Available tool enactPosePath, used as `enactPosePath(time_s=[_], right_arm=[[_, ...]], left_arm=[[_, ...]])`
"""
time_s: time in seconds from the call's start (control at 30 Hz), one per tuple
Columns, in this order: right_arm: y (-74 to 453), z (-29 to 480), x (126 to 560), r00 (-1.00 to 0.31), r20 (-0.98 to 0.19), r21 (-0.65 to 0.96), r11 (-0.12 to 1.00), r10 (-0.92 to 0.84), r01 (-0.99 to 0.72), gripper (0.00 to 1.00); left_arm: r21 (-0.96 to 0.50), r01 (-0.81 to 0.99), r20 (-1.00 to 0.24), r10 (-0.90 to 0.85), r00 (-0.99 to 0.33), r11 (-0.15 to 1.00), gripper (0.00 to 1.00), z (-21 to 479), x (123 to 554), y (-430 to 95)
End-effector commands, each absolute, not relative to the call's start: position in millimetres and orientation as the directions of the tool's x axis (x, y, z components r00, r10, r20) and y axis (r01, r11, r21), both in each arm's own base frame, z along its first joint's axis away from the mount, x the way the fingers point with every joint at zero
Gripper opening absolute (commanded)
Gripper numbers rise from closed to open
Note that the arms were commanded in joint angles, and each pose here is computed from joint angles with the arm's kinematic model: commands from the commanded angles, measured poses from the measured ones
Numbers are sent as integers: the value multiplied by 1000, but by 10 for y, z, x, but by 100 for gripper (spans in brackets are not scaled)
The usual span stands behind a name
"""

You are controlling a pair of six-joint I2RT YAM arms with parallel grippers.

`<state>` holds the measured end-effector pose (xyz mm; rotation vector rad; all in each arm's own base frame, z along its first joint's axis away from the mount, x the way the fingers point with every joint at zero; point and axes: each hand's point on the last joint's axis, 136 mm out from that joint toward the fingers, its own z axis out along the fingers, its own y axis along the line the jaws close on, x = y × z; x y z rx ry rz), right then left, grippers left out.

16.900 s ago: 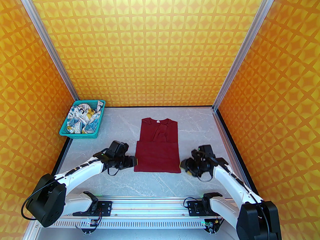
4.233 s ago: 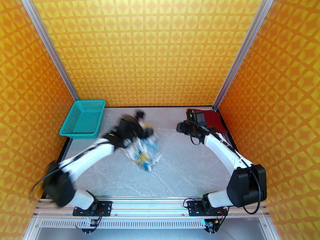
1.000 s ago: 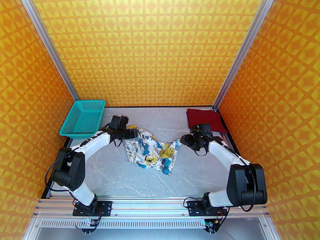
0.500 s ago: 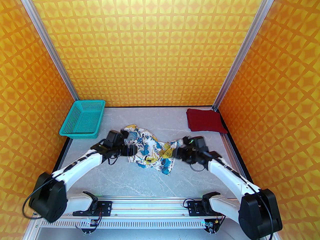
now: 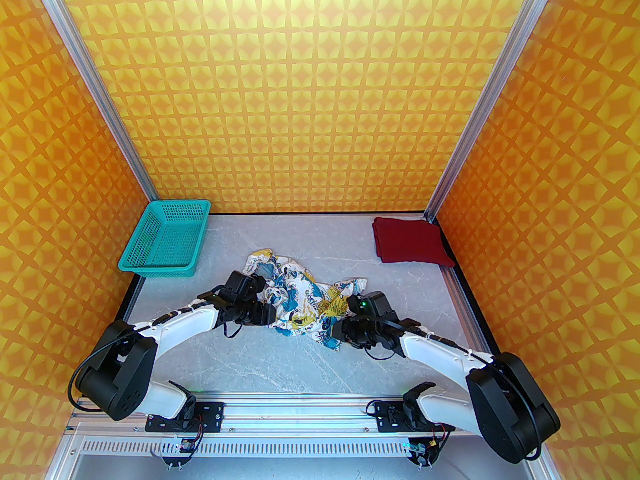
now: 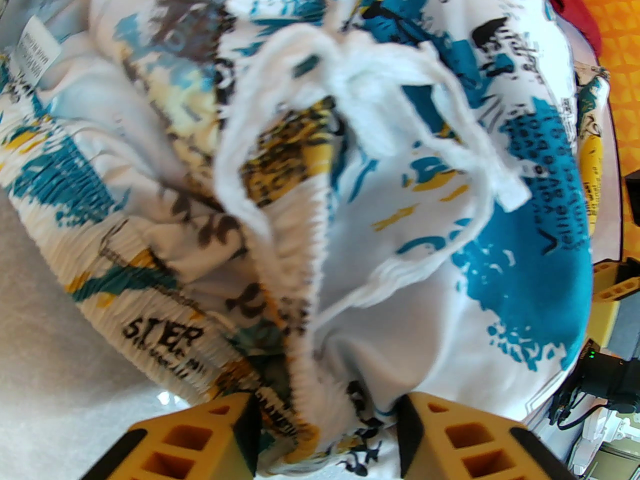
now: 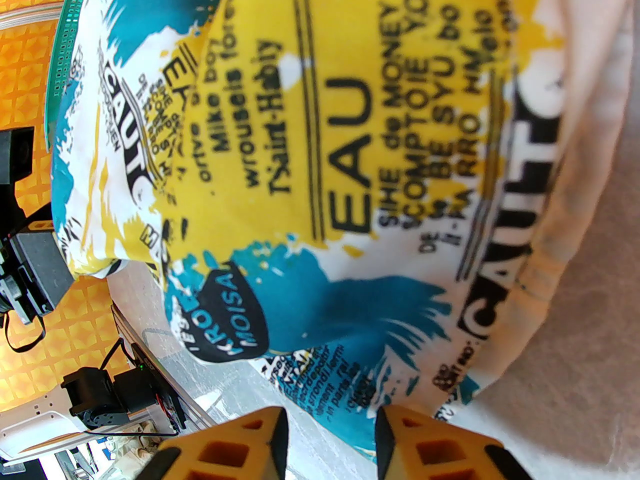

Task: Fold and stack the mixed laundry pile

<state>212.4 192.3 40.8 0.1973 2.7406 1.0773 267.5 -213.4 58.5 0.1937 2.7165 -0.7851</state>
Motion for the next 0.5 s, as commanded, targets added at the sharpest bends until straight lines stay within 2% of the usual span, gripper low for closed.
enactPosePath(time_s=[0.0, 0.07, 0.17, 0.47], right_arm=[[1940, 346, 2097, -973, -107, 691, 719, 204, 75, 34], [1904, 315, 2035, -975, -97, 679, 729, 201, 83, 35], [1799, 303, 1911, -976, -100, 646, 758, 195, 85, 43], [1891, 436, 1965, -969, -125, 702, 709, 213, 65, 38]], left_arm=[[-542, 228, -327, 47, -944, 809, 48, 644, 2590, -2224], [-542, 221, -317, 46, -947, 811, 49, 616, 2537, -2201], [-542, 220, -316, 46, -948, 811, 51, 604, 2483, -2170], [-559, 239, -325, 56, -944, 794, 37, 604, 2482, -2233]])
